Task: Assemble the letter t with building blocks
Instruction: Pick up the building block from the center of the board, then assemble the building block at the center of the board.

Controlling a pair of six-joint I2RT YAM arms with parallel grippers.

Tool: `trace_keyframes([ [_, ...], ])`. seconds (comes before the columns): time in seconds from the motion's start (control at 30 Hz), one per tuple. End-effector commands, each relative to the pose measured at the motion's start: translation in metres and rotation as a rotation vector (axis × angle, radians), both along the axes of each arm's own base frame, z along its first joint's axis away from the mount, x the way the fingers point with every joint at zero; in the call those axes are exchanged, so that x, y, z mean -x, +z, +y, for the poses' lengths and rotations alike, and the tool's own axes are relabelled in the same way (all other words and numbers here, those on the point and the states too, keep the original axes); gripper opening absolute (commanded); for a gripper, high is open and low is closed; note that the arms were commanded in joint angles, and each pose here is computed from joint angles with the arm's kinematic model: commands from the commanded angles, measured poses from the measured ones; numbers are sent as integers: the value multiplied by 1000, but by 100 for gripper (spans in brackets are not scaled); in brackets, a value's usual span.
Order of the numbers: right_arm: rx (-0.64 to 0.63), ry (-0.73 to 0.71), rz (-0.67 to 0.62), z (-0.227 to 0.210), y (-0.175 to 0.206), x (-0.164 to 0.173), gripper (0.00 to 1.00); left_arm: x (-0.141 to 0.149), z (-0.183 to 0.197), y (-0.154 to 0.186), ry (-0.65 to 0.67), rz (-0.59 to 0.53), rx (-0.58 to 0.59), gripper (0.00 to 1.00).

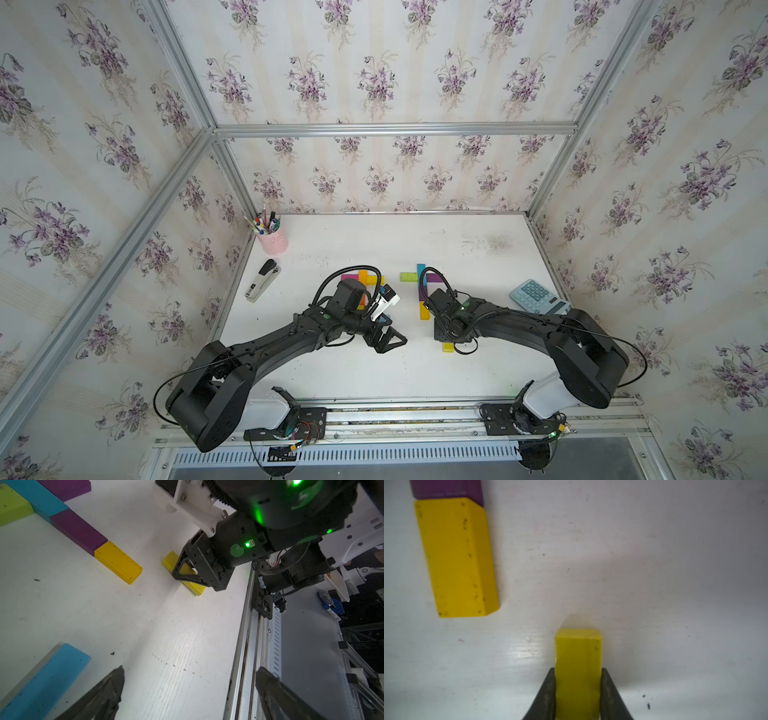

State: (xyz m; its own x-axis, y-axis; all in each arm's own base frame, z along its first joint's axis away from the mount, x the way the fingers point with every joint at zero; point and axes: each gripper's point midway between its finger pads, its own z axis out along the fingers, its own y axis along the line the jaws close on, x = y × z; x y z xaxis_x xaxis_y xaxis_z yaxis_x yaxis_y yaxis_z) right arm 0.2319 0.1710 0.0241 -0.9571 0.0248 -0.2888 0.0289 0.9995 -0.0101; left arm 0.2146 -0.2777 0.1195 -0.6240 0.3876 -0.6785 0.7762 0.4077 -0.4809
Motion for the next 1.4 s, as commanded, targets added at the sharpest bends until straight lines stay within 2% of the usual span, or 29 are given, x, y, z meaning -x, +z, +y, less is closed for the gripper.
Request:
trace_keyframes([
  [0.0,26,92,-38,-9,19,-17,19,-3,-2,6,-1,-14,12,100],
  [0.13,-21,176,-134,-13,48,-47,20,-4,0,11,7,-29,12,100],
  [0.27,-11,283,-163,-20,63,-70,21,-6,1,13,18,-29,8,100],
  [0.4,21,388,-151,-24,58,-87,20,-10,0,16,27,-35,12,100],
  [0.63,15,540,-142,-15,40,-92,14,-12,4,17,41,-49,6,100],
  [0.77,0,800,-276,-2,53,-81,10,-14,11,14,52,-42,-11,100],
  [0.83,49,918,-379,-3,66,-75,10,-16,13,14,59,-41,-2,100],
  [0.9,111,976,-468,-9,76,-73,12,-18,13,13,63,-34,9,100],
  [0.97,132,1008,-497,-10,81,-72,14,-22,13,11,67,-28,14,100],
  [1.2,64,1212,-417,6,67,-57,13,-33,10,15,59,-10,41,100],
  [1.37,96,1376,-344,5,44,-47,13,-39,14,14,90,-19,33,100],
])
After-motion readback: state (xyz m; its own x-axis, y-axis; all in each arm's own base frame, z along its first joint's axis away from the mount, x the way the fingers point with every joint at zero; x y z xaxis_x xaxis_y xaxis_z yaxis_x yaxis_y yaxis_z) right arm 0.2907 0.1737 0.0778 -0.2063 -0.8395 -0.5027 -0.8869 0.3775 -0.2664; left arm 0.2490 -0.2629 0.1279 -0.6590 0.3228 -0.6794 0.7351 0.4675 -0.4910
